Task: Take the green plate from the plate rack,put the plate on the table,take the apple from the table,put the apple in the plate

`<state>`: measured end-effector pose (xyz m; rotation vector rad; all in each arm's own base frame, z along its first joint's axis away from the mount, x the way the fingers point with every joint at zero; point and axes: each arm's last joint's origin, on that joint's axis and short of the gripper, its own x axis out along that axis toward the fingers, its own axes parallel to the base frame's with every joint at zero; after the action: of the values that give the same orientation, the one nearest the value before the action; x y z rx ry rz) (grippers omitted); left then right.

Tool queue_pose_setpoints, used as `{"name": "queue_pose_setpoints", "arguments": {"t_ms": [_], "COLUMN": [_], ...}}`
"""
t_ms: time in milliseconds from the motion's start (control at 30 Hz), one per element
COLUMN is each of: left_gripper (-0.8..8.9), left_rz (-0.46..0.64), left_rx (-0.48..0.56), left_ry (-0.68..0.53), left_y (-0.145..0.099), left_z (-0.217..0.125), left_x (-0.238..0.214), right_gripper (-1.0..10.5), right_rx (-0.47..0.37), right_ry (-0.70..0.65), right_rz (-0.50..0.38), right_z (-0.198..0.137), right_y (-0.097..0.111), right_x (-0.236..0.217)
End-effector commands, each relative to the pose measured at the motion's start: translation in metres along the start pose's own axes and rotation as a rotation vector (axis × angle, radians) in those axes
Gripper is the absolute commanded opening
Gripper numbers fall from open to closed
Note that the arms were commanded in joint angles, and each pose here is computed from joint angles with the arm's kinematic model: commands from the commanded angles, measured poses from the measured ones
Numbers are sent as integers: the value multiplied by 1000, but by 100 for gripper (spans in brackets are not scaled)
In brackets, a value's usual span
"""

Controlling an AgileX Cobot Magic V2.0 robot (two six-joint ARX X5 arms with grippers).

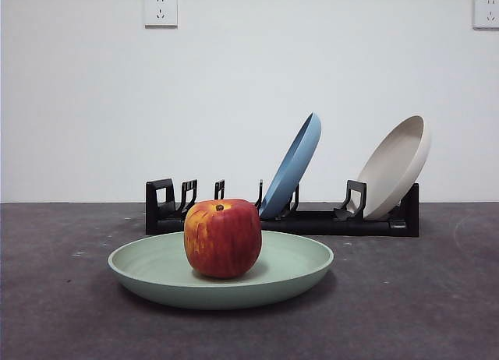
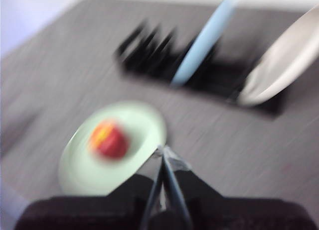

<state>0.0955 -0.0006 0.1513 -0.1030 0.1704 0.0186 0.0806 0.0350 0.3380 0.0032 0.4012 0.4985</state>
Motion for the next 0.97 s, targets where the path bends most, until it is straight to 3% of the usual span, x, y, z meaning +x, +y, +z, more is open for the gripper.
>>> {"name": "queue_pose_setpoints", "arguments": {"t_ms": [33,233,400,633,967], "left_gripper": [-3,-3,-3,-3,-3], "left_rz": [3,3,3,3,3], "left_rx": [-6,-5,-5,-5,-3], "left_ry": [7,7,7,7,7], "left_y": [1,1,1,1,1], "left_z": [-4,-4,-4,-4,-4], "left_x": [1,1,1,1,1], "right_gripper": [1,1,1,1,1], "right_rx": [-47,-87,-58,17,49], "right_ry": [-116,-279,-348,-313,-241], "right_rz": [-68,-153,-174,-165,-164], "right_z": [-16,-68,-111,-153,-171], "right_y": [-11,-27,-34,-40,-42], "right_x": [5,28,46,65,73]}}
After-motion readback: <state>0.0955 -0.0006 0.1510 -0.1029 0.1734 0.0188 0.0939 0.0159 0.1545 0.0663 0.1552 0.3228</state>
